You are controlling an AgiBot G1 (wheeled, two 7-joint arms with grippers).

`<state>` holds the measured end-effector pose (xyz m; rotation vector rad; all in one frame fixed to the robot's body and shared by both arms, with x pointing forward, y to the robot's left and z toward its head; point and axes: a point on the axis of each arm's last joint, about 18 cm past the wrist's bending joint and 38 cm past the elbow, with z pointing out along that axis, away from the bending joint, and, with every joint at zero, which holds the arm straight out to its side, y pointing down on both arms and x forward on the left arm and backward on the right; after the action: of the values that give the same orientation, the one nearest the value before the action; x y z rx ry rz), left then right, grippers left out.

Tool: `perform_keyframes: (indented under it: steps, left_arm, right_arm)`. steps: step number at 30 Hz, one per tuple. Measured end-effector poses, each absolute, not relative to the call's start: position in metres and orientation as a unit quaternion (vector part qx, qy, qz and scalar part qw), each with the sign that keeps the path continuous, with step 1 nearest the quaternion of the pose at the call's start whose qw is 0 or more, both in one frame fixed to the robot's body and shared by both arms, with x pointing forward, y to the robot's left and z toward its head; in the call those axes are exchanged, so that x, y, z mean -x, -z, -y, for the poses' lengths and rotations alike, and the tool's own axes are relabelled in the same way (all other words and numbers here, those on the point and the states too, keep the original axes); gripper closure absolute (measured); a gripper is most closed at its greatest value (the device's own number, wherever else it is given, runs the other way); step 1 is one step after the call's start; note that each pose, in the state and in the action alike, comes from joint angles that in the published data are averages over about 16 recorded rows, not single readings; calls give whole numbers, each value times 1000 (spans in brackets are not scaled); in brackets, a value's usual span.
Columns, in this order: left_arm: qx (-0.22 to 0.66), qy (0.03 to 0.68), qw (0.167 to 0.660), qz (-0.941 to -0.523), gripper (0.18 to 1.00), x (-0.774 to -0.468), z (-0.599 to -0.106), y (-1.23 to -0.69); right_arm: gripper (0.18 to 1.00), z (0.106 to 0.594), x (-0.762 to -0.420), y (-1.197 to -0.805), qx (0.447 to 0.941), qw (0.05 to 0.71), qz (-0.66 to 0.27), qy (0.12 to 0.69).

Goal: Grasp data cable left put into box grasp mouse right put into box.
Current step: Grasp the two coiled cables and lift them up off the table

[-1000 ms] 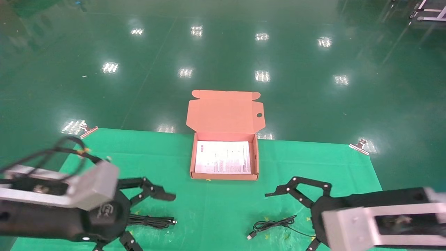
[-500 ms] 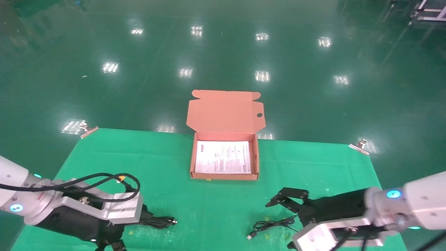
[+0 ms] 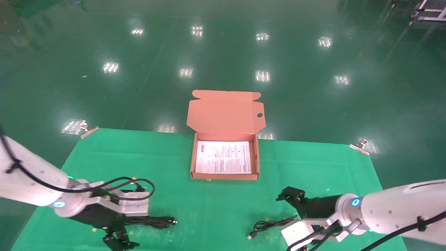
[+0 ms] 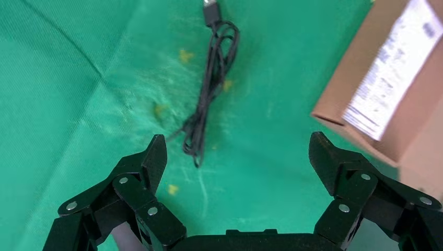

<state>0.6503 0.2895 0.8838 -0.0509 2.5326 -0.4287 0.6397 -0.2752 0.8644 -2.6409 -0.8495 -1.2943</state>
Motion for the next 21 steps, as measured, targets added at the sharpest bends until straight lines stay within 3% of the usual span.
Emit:
perform_keyframes:
  steps: [21]
  left_arm:
    - [57,142,295,-943,184,-697,-297,-844]
  right_arm:
    - [178,273,-681,-822,902,35,169,395]
